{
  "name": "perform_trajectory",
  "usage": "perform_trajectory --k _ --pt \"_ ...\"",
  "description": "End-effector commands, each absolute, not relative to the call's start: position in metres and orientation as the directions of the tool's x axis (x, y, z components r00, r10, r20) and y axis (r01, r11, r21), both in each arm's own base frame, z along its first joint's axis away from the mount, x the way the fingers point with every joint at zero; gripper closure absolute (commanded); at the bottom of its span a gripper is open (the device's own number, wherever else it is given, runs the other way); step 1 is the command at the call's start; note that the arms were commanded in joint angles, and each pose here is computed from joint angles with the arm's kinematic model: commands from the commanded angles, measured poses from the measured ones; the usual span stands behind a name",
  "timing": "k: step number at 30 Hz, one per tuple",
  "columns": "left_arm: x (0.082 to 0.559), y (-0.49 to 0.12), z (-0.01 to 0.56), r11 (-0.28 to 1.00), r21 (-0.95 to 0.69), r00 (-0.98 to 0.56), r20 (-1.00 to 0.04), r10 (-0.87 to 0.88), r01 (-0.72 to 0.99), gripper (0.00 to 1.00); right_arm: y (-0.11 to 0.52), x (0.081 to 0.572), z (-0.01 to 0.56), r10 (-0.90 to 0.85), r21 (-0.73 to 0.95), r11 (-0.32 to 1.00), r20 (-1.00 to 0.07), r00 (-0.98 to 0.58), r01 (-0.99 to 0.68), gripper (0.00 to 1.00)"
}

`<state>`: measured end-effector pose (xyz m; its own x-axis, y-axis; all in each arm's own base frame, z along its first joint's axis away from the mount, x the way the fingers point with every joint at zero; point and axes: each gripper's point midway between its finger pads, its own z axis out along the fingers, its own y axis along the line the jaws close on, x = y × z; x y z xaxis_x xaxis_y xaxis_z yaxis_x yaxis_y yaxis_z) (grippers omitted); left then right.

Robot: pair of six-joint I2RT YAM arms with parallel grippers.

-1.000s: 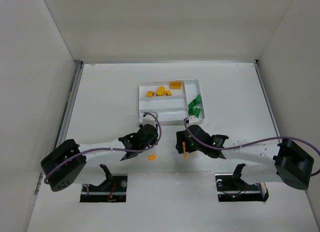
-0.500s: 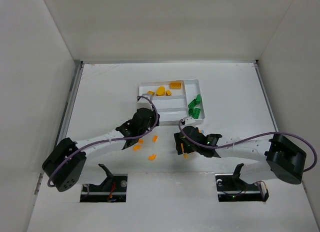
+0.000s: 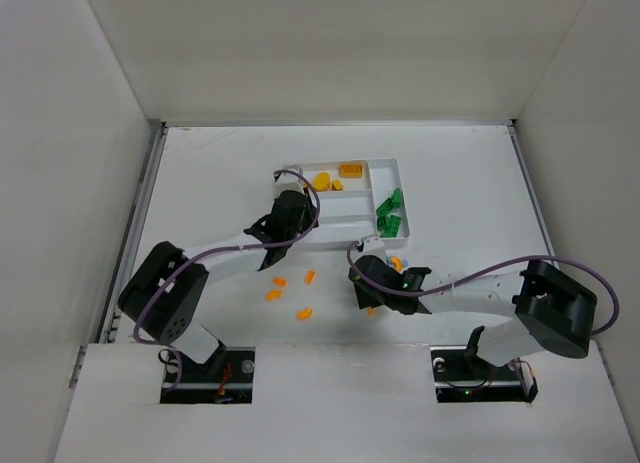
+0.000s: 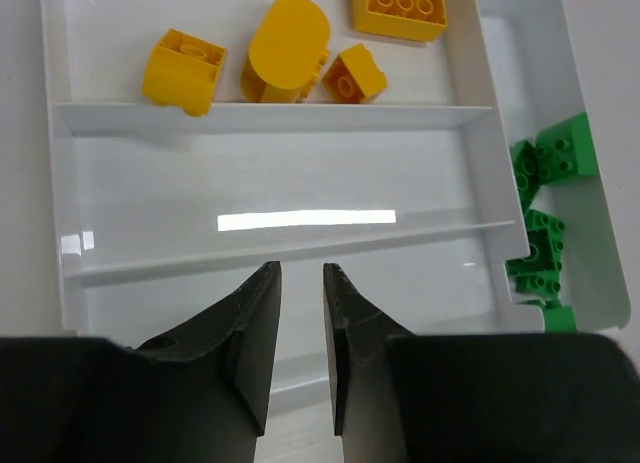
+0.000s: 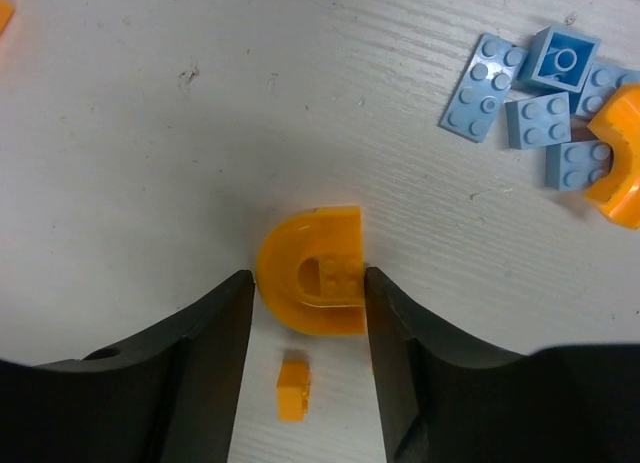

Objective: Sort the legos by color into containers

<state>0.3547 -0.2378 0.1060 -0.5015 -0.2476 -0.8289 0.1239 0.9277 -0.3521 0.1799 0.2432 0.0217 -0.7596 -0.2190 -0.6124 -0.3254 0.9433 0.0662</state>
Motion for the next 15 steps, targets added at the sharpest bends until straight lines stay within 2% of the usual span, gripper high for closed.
perform_trajectory --k 1,10,15 --pt "0.382 -0.245 0.126 0.917 -0.375 -0.441 -0.851 -0.283 0.134 0.79 0.250 0.184 0.027 -0.206 0.064 0.948 -0.625 -0.753 -0.312 0.49" --pt "0.390 -0.249 0.124 0.921 -0.367 -0.443 -0.853 -0.276 0.134 0.80 0.257 0.185 0.030 -0.181 0.102 0.943 -0.642 -0.745 -0.316 0.64" --pt "0.390 -0.244 0.122 0.921 -0.370 -0.449 -0.848 -0.282 0.120 0.80 0.263 0.187 0.040 -0.161 0.132 0.937 -0.661 -0.733 -0.325 0.67"
